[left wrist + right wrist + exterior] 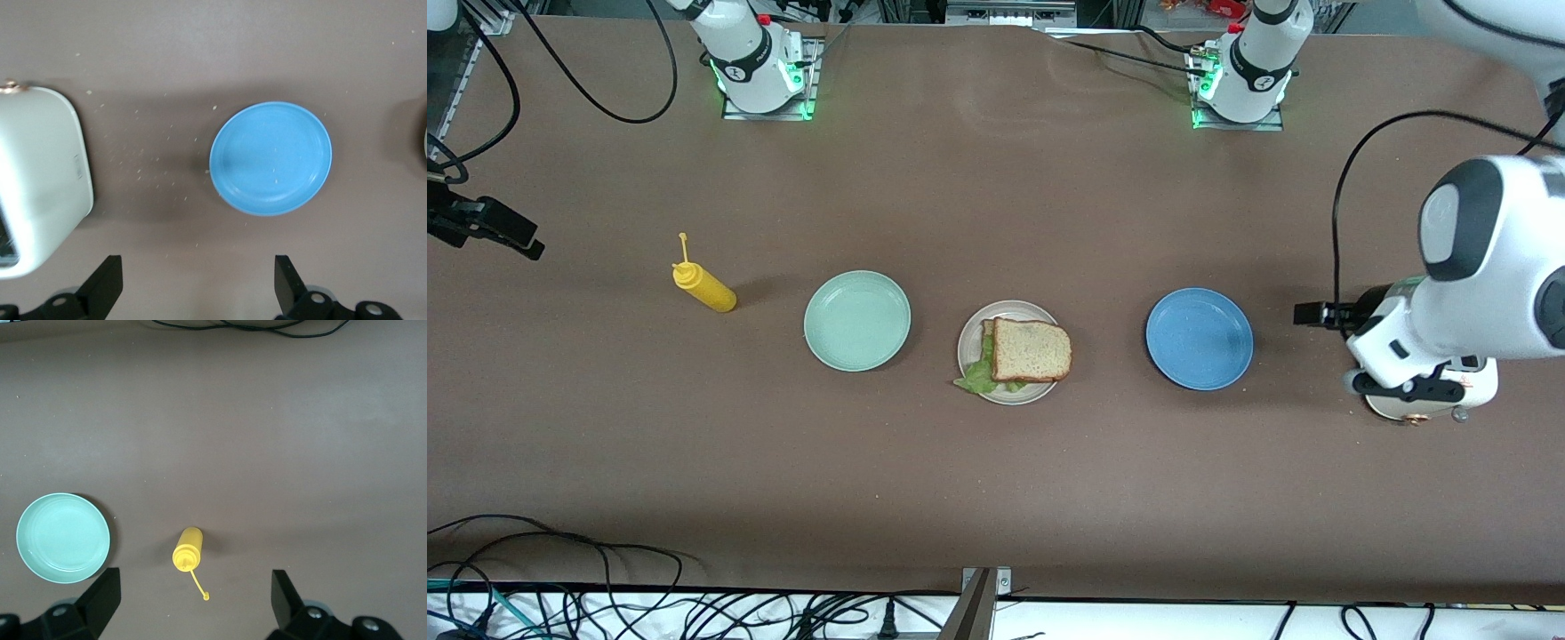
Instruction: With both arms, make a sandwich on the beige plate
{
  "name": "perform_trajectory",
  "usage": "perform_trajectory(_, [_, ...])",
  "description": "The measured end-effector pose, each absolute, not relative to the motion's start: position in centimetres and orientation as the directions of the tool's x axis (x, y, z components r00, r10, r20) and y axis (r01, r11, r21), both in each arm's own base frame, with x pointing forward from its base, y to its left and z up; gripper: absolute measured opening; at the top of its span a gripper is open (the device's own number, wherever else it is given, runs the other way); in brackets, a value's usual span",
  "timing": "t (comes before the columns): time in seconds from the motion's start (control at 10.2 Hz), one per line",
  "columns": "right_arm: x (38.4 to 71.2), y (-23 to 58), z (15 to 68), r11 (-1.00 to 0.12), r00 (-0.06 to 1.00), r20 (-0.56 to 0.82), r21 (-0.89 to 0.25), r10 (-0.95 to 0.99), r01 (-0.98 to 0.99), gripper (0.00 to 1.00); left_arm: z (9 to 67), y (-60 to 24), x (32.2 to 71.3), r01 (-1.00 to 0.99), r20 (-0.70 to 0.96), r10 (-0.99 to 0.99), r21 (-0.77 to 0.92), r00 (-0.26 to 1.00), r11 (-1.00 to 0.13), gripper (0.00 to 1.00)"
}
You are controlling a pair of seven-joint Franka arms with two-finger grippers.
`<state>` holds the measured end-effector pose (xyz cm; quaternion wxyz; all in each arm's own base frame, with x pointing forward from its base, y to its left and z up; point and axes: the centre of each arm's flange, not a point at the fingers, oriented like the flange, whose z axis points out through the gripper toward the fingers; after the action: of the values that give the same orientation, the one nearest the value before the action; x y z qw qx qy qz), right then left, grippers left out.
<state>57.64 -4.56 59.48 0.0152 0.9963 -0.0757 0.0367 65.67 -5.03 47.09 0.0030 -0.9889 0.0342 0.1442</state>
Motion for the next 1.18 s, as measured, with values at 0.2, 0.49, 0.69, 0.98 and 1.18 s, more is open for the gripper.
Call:
perform_trajectory(0.2, [57.6,-4.5,59.5,-0.988,0.986,0.075,0.025,-0.149,-0.152,1.00,49.8,-4.7,64.3,-0.067,-0.296,-0.067,0.013,0.953,-0.998,1.00])
perform_trajectory(0.49, [57.6,-4.5,59.5,-0.988,0.986,0.075,0.025,-0.149,-0.152,1.00,53.4,-3.1,62.8,-0.053,-0.277,-0.051,-0.001,0.960,-0.999,1.00])
perform_trajectory(0.69, [57.6,-4.5,59.5,-0.988,0.986,0.075,0.025,-0.149,-0.152,1.00,55.1,-2.4,62.0,-0.049,-0.265,-0.043,-0.014,0.963,-0.999,1.00])
perform_trajectory(0.98, [57.6,-4.5,59.5,-0.988,0.986,0.075,0.025,-0.149,-0.152,1.00,56.4,-2.1,61.4,-0.048,-0.252,-0.040,-0.027,0.967,-0.998,1.00])
perform_trajectory(1.18, [57.6,-4.5,59.5,-0.988,0.986,0.075,0.025,-0.149,-0.152,1.00,56.7,-2.0,61.2,-0.048,-0.253,-0.040,-0.026,0.967,-0.999,1.00])
